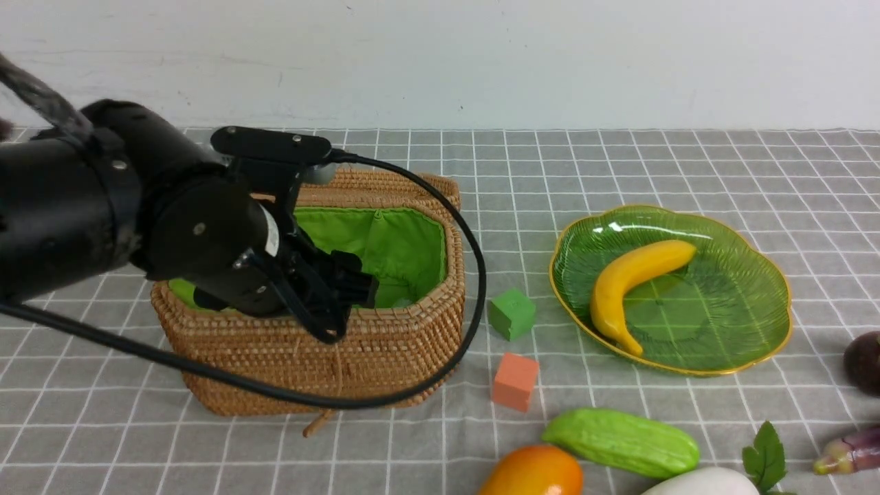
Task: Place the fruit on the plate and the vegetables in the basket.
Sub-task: Grab the mango with your left arm and place it on the right plate
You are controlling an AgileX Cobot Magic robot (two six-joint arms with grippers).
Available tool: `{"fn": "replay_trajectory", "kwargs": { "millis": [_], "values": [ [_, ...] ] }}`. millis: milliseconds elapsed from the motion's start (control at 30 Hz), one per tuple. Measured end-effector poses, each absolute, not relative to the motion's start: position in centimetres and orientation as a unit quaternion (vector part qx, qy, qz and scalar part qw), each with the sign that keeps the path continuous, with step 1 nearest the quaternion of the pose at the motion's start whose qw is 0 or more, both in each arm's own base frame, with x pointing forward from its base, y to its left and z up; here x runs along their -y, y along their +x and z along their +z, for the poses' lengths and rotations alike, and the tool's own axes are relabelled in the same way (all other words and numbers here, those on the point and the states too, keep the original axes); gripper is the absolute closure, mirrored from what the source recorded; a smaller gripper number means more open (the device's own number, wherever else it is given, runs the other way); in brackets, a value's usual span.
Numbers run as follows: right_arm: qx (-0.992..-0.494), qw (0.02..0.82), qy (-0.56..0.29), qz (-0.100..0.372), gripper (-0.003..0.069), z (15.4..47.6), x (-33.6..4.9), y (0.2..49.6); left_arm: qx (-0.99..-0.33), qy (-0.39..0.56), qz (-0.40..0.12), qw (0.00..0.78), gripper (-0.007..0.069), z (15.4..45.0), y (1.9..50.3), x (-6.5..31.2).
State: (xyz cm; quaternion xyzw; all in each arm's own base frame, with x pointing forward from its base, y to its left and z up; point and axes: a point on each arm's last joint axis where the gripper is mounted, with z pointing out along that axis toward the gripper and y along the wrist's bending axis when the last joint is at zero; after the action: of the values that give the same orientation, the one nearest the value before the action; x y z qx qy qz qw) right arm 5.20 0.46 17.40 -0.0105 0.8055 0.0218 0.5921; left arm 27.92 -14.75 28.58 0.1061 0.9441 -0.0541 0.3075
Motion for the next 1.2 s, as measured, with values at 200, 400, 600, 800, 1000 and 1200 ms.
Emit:
{"fn": "replay_trajectory", "kwargs": {
  "millis": [200, 400, 600, 800, 1000, 1200],
  "values": [
    [-0.805, 0.592, -0.01, 0.022, 0.0418, 17.4, -0.5, 5.2, -0.942, 0.124, -0.091, 0.299, 0.0043, 31.6, 25.1, 14.0],
    [-0.805, 0.592, -0.01, 0.022, 0.0418, 17.4, -0.5, 5.2, -0.94, 0.122, -0.105, 0.302, 0.0043, 34.6, 21.8, 12.3],
    [-0.805, 0.592, -0.01, 0.022, 0.0418, 17.4, -0.5, 5.2, -0.945, 0.114, -0.122, 0.282, 0.0065, 35.8, 19.5, 11.3],
    [-0.805, 0.592, -0.01, 0.022, 0.0418, 17.4, -0.5, 5.2, -0.945, 0.143, -0.206, 0.211, 0.0102, 35.5, 18.2, 12.9],
    [-0.805, 0.592, -0.01, 0.022, 0.0418, 17.4, -0.5, 5.2, -0.925, 0.199, -0.295, 0.132, 0.0104, 33.7, 18.9, 16.4],
    [-0.805, 0.592, -0.01, 0.022, 0.0418, 17.4, -0.5, 5.2, -0.91, 0.286, -0.28, 0.109, 0.0088, 30.6, 18.7, 21.0]
  ]
}}
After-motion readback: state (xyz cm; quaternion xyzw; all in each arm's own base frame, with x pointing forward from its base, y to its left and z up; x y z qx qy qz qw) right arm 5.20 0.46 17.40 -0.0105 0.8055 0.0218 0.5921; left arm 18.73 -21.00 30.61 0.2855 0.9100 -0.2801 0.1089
